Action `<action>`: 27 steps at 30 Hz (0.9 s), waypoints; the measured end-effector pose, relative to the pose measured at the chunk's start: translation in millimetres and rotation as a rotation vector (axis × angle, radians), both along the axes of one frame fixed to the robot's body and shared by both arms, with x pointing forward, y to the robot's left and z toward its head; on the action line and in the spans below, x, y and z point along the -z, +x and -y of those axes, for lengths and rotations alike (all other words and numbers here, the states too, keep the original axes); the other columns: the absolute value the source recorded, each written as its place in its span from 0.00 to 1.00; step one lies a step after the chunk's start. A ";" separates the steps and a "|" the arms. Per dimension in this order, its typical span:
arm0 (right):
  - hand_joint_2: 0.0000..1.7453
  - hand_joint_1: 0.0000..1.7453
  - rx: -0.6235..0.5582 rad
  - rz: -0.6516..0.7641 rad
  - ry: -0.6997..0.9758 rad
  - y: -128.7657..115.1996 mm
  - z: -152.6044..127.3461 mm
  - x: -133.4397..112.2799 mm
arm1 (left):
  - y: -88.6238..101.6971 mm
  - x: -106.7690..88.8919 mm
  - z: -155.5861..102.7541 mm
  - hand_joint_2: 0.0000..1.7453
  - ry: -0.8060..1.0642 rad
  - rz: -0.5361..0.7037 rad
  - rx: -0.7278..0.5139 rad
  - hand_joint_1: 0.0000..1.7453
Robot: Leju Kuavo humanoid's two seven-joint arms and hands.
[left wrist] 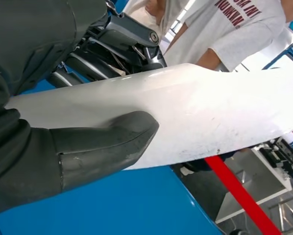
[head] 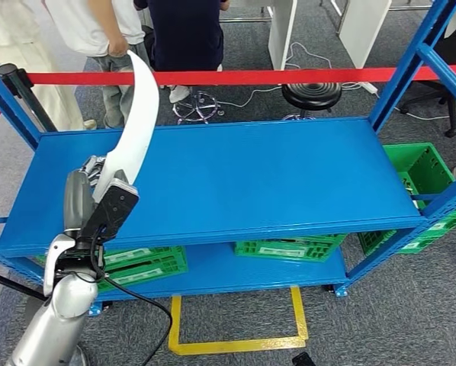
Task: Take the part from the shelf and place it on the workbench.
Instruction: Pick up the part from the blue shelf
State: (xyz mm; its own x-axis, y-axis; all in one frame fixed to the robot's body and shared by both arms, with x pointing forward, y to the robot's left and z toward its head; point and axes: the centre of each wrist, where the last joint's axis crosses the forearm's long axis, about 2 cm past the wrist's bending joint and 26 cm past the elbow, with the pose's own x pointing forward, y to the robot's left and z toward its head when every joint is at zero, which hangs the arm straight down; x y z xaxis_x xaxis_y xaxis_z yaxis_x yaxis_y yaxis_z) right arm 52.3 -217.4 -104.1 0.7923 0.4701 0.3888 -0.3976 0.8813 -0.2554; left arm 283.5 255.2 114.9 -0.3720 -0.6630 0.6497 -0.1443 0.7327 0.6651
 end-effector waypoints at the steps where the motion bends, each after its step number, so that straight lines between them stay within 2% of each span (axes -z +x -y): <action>1: 1.00 0.00 0.000 -0.001 0.000 -0.5 0.0 0.1 | -0.7 0.5 0.2 1.00 -0.002 -0.001 0.001 1.00; 27: 1.00 0.00 -0.002 -0.004 -0.002 0.2 0.0 0.0 | -6.0 -4.1 2.4 1.00 -0.028 0.075 -0.007 1.00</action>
State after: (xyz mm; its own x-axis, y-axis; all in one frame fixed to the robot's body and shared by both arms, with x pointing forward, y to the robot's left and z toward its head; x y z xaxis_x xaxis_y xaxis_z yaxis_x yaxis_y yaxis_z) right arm 52.5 -217.4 -104.1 0.7931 0.4725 0.3843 -0.4004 0.8800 -0.2556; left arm 277.5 252.8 119.0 -0.4157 -0.6477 0.6385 -0.1975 0.7496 0.6318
